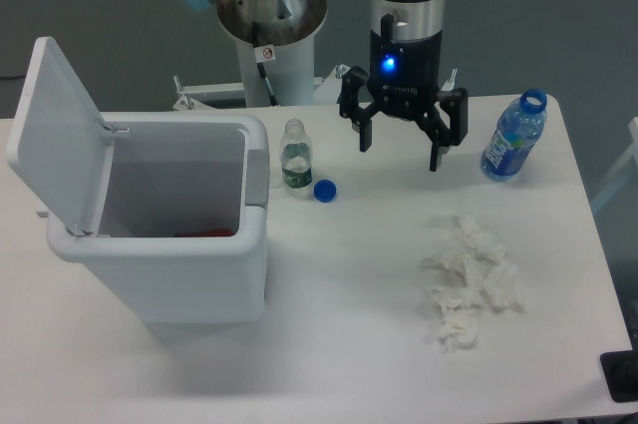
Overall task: Close the trash can
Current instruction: 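Move the gripper up and over behind the raised trash can lid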
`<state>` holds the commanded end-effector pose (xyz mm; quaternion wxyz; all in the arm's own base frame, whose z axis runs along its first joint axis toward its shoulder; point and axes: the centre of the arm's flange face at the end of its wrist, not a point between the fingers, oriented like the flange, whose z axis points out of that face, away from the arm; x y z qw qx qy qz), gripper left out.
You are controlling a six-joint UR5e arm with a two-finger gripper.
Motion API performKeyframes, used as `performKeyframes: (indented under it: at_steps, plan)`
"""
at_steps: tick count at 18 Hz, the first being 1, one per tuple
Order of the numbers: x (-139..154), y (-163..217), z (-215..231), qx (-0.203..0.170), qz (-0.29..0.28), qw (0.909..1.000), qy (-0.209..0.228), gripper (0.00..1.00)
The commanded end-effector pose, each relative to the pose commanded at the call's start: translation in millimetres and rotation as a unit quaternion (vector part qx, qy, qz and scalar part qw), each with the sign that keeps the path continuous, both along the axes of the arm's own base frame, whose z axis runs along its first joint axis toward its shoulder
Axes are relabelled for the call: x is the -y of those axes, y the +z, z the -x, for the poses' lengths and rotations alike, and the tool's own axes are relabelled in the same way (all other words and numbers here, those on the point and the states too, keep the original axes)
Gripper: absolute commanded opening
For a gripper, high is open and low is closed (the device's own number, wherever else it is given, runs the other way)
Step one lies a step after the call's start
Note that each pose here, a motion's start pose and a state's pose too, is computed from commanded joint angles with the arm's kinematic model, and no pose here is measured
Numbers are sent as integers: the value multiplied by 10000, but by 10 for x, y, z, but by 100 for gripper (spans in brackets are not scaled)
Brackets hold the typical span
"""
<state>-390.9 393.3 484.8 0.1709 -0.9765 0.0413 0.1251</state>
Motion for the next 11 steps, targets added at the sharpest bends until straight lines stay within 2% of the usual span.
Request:
performKeyframes:
  at_steps: [9,11]
  plan:
    - [13,163,-84,-38,-199,9998,-25,100]
    - [7,244,-126,-27,-290,9995,126,100]
